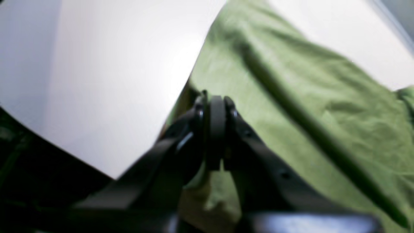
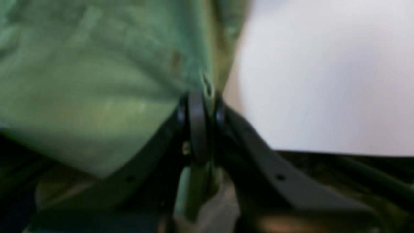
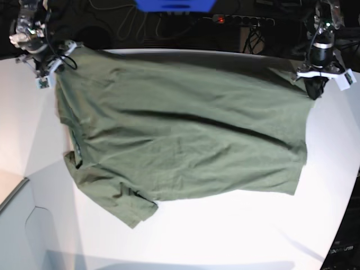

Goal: Layout the t-shirt on the table in an organized manner, then fold the t-shirt properly
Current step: 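Adjust the right gripper's grip on the collar and pull taut, then lift the shirt high with both grippers and swing it forward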

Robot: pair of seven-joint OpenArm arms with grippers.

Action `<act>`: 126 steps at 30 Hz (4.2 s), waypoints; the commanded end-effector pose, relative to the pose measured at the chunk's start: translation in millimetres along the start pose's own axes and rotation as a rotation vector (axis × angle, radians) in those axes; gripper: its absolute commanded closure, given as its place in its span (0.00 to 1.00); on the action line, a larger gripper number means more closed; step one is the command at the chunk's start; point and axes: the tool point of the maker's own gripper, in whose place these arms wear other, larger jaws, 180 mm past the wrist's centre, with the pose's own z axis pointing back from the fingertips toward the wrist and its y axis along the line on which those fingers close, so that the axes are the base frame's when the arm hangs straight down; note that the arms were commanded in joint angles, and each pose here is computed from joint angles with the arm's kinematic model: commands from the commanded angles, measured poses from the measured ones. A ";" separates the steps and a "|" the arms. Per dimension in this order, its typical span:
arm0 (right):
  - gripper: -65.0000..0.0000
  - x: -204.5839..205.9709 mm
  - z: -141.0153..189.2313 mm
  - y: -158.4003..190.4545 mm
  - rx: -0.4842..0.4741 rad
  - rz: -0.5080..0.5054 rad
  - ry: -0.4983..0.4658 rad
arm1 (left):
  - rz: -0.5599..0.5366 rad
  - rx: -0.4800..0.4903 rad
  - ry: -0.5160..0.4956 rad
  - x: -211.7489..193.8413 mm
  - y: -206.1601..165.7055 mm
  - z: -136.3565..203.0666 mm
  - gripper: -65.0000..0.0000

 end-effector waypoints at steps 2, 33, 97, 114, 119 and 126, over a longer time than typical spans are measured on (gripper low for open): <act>1.00 33.4 20.3 -12.8 -0.053 -0.004 -0.121 | -0.025 -0.023 -0.065 22.3 -7.3 6.6 1.00; 1.00 18.4 48.5 13.7 0.042 0.007 -0.130 | -0.044 0.112 -0.183 66.2 34.0 47.2 1.00; 1.00 449.3 258.6 -38.2 -0.082 0.022 -1.666 | -0.056 -0.422 -0.950 369.6 -236.9 -9.8 1.00; 1.00 493.5 70.5 -44.7 0.136 -0.095 -1.203 | 0.034 -0.242 -0.562 297.2 -200.7 -171.3 0.99; 1.00 501.5 28.1 -39.8 0.207 -0.118 -1.075 | 0.074 -0.202 -0.452 278.0 -195.3 -207.6 0.99; 0.96 513.0 -5.3 -14.9 0.291 -0.094 -0.938 | 0.078 -0.182 -0.401 267.4 -191.5 -219.9 0.90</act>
